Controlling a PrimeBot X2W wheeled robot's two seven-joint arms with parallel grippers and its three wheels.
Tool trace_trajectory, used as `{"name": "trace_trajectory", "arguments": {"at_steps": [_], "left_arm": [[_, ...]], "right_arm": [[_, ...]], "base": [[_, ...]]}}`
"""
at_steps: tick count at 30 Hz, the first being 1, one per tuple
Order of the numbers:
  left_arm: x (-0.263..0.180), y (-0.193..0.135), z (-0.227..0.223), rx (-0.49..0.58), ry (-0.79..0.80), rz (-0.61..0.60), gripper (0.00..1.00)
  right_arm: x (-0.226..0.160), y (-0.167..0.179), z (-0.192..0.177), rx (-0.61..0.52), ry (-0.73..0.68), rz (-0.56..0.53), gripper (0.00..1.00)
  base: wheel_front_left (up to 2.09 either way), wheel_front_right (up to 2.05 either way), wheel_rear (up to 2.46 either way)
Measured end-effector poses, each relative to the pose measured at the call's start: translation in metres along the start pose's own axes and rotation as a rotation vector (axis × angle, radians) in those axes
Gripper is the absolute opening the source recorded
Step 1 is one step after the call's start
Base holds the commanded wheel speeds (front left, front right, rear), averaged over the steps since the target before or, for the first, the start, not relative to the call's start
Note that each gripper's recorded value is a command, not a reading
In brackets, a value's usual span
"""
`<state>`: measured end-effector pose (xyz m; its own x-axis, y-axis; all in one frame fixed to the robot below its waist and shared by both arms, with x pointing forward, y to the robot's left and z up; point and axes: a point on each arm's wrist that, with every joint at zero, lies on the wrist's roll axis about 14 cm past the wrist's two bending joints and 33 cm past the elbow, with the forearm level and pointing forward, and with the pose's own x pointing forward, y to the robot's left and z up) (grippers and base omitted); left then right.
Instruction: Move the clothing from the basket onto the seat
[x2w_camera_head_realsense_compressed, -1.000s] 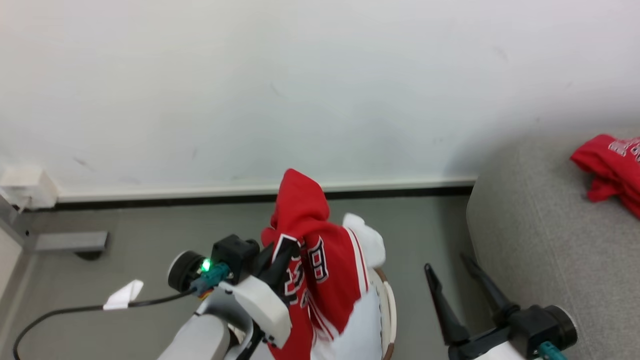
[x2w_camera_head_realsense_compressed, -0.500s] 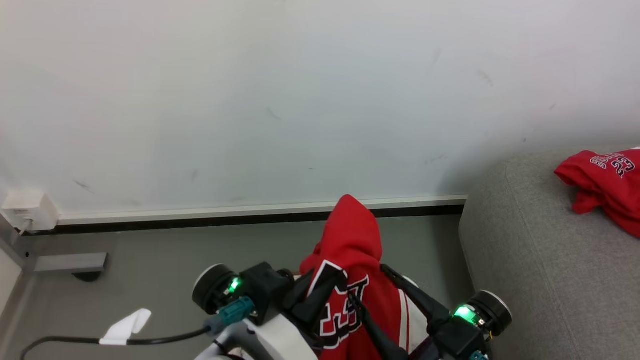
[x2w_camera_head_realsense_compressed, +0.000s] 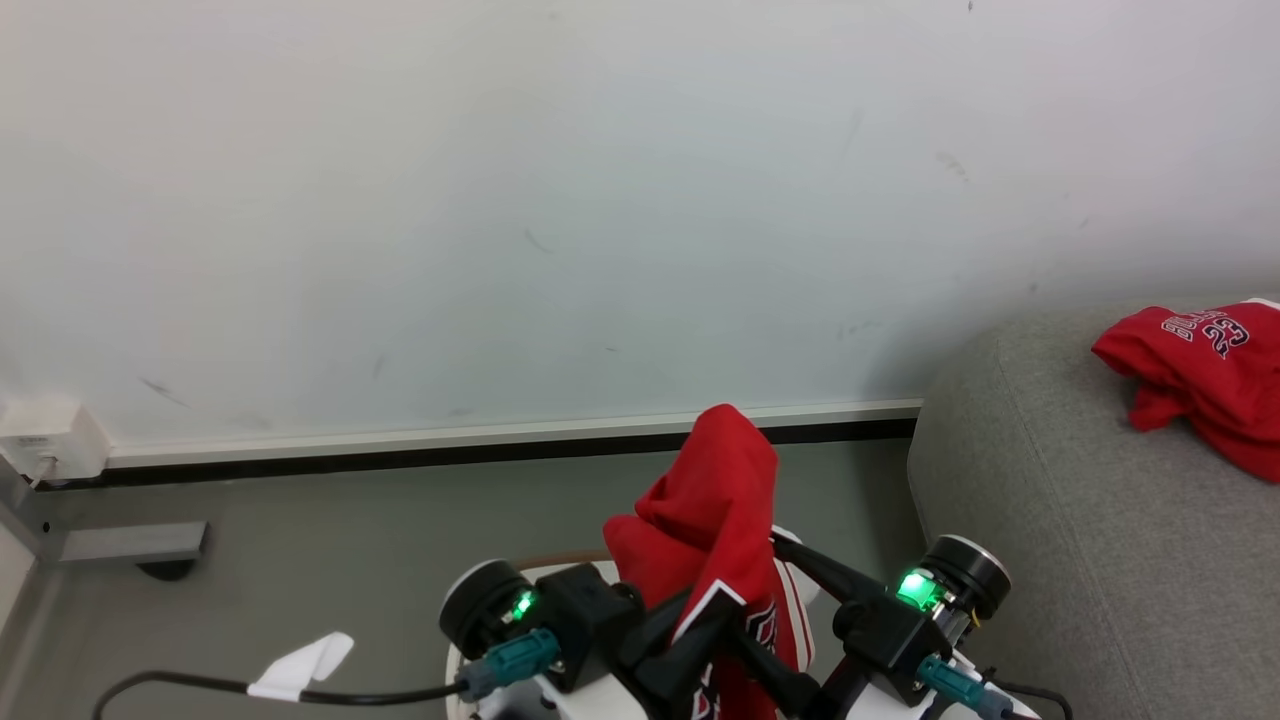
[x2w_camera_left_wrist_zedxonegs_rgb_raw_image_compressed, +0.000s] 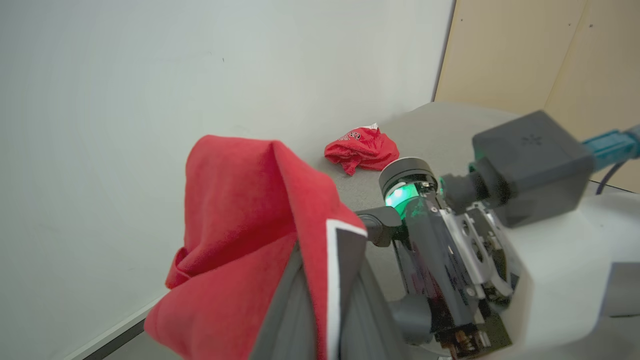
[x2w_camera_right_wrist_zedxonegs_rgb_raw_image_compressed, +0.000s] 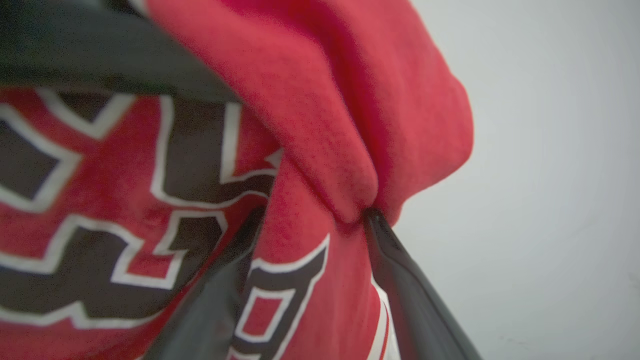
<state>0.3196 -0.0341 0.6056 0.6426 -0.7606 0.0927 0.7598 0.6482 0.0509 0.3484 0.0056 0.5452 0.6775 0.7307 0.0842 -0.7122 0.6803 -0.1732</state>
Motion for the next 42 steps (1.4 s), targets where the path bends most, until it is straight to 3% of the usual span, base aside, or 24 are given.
{"name": "trace_trajectory", "arguments": {"at_steps": [4, 6, 7, 11, 13, 14, 15, 16, 26, 42], "left_arm": [[0.0, -0.009, 0.003, -0.014, -0.008, -0.032, 0.0], [0.0, -0.011, 0.004, -0.018, -0.01, -0.036, 0.0], [-0.001, -0.012, 0.004, -0.018, -0.009, -0.037, 0.0], [-0.002, -0.006, 0.002, -0.02, -0.004, -0.015, 0.02], [-0.002, -0.002, 0.001, -0.019, -0.005, 0.004, 0.4], [-0.002, 0.0, -0.001, -0.021, -0.002, 0.011, 0.5], [-0.003, 0.003, -0.003, -0.022, 0.0, 0.022, 0.81], [-0.003, 0.006, -0.004, -0.021, 0.003, 0.036, 1.0], [0.005, 0.006, -0.036, -0.067, 0.047, 0.048, 1.0], [0.055, -0.05, -0.069, -0.146, 0.078, -0.192, 1.0]], "right_arm": [[-0.002, 0.0, -0.009, 0.026, 0.038, 0.004, 1.0], [-0.002, 0.003, -0.012, 0.055, 0.048, 0.01, 0.04], [-0.002, 0.007, -0.014, 0.072, 0.051, 0.019, 0.0], [-0.002, 0.007, -0.014, 0.128, 0.046, 0.013, 0.0], [-0.003, 0.002, -0.014, 0.146, 0.041, -0.004, 0.0], [-0.004, -0.001, -0.013, 0.154, 0.036, -0.015, 0.0], [-0.004, -0.005, -0.013, 0.162, 0.032, -0.028, 0.0], [-0.004, -0.009, -0.012, 0.168, 0.027, -0.042, 0.0], [-0.031, -0.066, -0.011, 0.185, 0.002, -0.233, 0.0], [-0.127, -0.138, -0.012, 0.128, 0.01, -0.577, 0.0]], "base": [[0.0, 0.0, 0.0], [0.0, 0.0, 0.0], [0.0, 0.0, 0.0], [0.0, 0.0, 0.0], [0.0, 0.0, 0.0], [0.0, 0.0, 0.0], [0.0, 0.0, 0.0], [0.0, 0.0, 0.0], [0.0, 0.0, 0.0], [0.0, 0.0, 0.0]]}}
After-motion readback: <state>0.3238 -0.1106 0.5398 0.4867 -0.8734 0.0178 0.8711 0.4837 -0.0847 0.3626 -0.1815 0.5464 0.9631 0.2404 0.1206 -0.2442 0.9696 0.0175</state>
